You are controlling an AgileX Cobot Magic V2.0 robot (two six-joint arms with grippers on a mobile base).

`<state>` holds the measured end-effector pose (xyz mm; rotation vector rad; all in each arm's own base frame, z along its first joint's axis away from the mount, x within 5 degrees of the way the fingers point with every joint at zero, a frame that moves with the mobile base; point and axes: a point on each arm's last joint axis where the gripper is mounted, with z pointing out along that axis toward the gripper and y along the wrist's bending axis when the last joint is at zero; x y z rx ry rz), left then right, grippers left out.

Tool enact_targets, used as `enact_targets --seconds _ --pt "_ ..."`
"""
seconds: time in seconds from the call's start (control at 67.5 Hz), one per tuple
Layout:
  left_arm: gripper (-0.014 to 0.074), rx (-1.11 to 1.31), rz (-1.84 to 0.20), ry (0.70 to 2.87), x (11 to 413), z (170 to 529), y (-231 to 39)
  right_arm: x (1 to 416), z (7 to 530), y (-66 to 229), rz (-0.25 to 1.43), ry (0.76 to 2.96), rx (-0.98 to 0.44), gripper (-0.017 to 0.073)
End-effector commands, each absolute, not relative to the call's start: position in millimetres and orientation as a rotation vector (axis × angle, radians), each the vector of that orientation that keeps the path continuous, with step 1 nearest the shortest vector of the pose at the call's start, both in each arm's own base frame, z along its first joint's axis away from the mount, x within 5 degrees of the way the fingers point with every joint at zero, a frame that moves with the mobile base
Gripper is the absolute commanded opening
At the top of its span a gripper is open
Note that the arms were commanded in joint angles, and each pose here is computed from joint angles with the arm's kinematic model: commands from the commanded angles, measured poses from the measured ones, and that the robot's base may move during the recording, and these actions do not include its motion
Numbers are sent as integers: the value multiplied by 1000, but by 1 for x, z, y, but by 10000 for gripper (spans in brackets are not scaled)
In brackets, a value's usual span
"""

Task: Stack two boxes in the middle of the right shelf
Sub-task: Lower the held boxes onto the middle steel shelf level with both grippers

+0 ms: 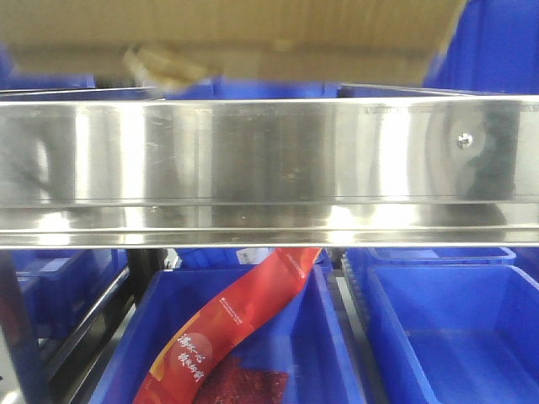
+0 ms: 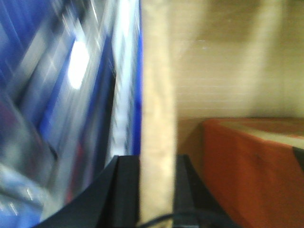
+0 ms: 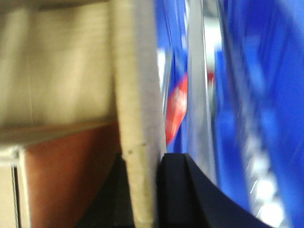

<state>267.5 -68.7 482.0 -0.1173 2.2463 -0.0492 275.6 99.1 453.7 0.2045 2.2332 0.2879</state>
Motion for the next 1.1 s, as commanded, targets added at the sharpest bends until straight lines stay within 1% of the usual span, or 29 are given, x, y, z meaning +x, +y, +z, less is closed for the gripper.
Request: enact_targets --seconds 0.0,0.104,0.281,0.444,0.503,0.563,0.592,0.622,0.637,0.696,0.711,0.755,0.814,0.844,0.903,0.947,1.081 --pt "-111 -106 -52 2268 272 482 -55 283 455 98 285 2212 245 -150" --pt "-111 -66 -96 2324 289 468 -57 293 449 103 282 2229 245 -150" --pt "-111 -60 -92 2395 313 446 -64 311 439 110 273 2232 234 -151" --pt "-110 -54 -100 2375 324 440 -67 324 429 115 265 2231 220 -151" --pt "-88 -52 -106 2357 326 440 -68 327 427 115 246 2223 212 -151" --pt "-17 -50 -109 2344 327 441 -68 328 426 114 237 2225 212 -148" --pt "25 -49 -112 2336 328 441 -68 329 425 115 232 2227 209 -125" --pt "70 -48 -115 2326 328 442 -68 330 425 114 223 2226 206 -83" --pt "103 -48 -116 2322 329 442 -68 330 424 114 217 2226 205 -57" --pt "174 -47 -120 2306 330 443 -69 332 424 114 207 2221 200 83" --pt "200 -46 -121 2304 330 444 -69 332 423 114 206 2223 200 99" --pt "244 -45 -124 2291 331 444 -69 333 423 114 201 2219 197 203" --pt "294 -44 -129 2276 331 445 -69 335 423 114 196 2209 190 307" --pt "311 -43 -130 2270 332 446 -69 335 423 115 197 2204 188 342" --pt "341 -42 -132 2263 332 446 -70 336 424 114 180 2194 181 405" --pt "353 -42 -133 2259 332 447 -70 336 424 113 172 2192 179 425" --pt "361 -42 -135 2255 332 448 -70 334 426 112 156 2199 184 421"
